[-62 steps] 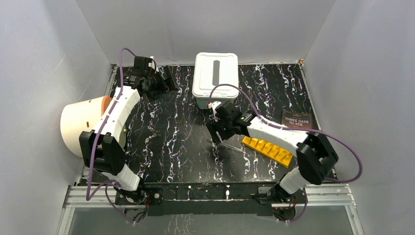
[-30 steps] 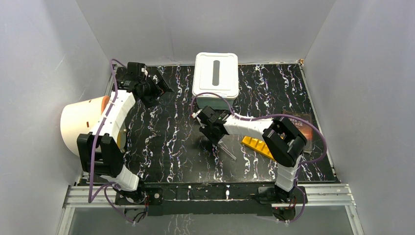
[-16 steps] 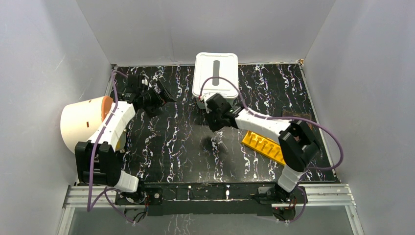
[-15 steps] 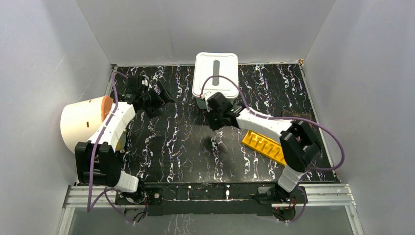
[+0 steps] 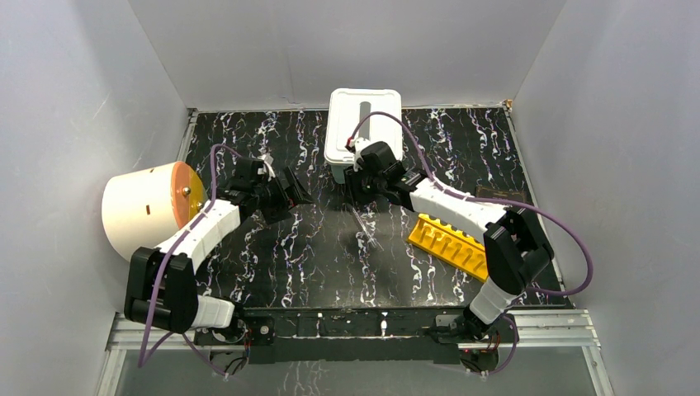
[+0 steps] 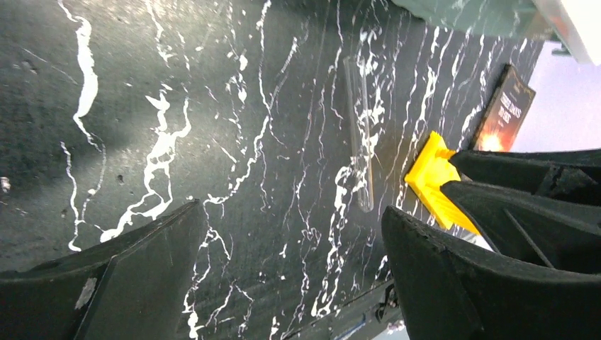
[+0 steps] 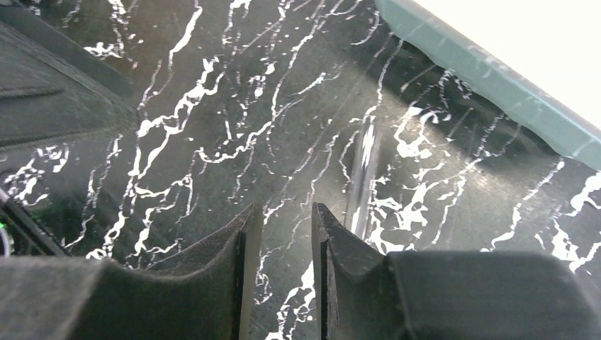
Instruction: Organize the chemistry lab equipment
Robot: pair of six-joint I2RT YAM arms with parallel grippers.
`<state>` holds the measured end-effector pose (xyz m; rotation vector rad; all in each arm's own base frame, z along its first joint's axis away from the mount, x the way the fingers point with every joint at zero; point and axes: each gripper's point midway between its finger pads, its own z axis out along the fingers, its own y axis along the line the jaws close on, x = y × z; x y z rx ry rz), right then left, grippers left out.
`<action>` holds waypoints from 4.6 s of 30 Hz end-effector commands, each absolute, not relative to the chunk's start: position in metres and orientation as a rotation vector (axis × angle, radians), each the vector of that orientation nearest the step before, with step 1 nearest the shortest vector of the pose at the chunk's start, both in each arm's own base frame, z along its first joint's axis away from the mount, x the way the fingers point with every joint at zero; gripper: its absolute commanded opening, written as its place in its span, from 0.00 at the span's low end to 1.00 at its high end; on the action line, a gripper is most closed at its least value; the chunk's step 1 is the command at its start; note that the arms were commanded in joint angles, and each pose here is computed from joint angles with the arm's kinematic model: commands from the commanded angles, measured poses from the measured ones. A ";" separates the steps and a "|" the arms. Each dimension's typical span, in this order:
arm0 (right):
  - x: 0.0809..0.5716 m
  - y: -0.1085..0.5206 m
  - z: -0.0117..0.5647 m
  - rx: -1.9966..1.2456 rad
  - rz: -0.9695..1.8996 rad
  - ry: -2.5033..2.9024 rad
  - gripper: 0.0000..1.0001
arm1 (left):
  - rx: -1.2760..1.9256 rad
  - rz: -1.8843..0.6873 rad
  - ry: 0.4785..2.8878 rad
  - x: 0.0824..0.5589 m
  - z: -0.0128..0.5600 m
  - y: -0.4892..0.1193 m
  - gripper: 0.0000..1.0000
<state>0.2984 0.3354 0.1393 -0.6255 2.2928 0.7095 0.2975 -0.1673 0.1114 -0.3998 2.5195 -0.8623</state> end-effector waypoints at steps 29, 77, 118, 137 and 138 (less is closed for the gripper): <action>0.299 0.314 0.032 -0.761 0.251 2.460 0.49 | -0.465 -0.682 2.513 0.319 0.108 -0.148 0.96; 0.302 0.410 0.192 -0.284 1.042 2.252 0.25 | -0.367 -1.313 2.344 0.251 0.151 -0.213 0.77; 0.322 0.406 0.251 -0.143 1.246 2.145 0.67 | 0.024 -1.370 2.176 0.263 0.192 -0.239 0.02; 0.326 0.358 0.355 -0.440 1.395 1.870 0.81 | 0.472 -1.070 1.860 0.315 0.258 -0.240 0.04; 0.332 0.358 0.353 -0.395 1.376 1.900 0.81 | 0.474 -1.035 1.852 0.320 0.258 -0.238 0.04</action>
